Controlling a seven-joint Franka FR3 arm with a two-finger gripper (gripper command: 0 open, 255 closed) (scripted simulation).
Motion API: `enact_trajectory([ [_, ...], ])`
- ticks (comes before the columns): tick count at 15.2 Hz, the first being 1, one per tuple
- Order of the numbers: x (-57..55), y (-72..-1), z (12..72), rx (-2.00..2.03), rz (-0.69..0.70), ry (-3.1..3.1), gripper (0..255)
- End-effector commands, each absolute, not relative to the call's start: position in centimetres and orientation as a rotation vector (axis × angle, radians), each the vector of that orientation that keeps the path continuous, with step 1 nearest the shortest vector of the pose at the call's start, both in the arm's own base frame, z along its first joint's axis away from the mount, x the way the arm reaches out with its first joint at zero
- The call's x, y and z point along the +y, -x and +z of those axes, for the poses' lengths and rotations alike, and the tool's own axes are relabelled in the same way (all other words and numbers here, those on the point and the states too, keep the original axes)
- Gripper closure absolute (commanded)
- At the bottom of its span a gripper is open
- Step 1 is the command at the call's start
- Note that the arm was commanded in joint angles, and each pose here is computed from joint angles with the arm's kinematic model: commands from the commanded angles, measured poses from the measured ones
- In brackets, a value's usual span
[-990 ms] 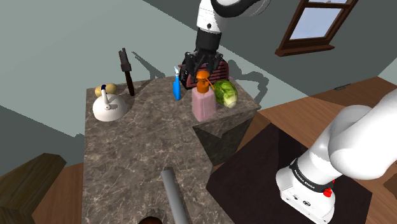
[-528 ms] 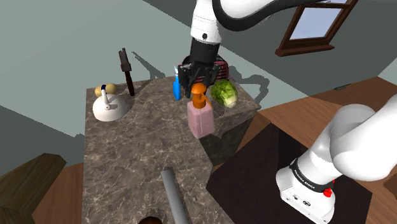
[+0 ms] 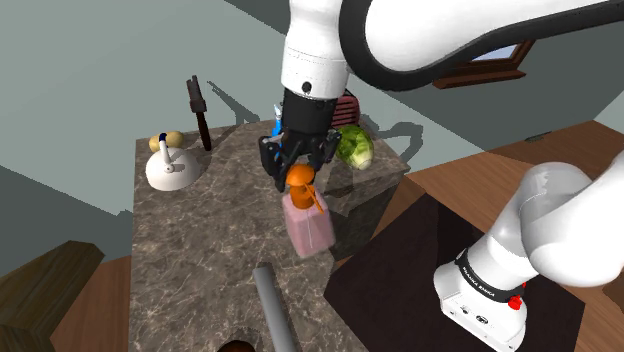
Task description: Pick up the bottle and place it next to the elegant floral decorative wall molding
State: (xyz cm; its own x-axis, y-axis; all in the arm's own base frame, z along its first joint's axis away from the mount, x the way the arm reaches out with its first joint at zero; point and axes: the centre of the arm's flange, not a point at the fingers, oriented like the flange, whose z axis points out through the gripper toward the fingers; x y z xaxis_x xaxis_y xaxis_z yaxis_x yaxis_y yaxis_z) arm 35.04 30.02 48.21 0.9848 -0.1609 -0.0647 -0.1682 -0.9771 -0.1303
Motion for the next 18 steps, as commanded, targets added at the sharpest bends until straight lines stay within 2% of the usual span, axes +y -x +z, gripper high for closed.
enact_trajectory([
  [1, 32.0, -33.0, 48.4, 0.253, 0.081, 2.994, 255],
  [18, 49.6, -19.1, 48.5, 0.253, 0.081, 2.994, 255],
])
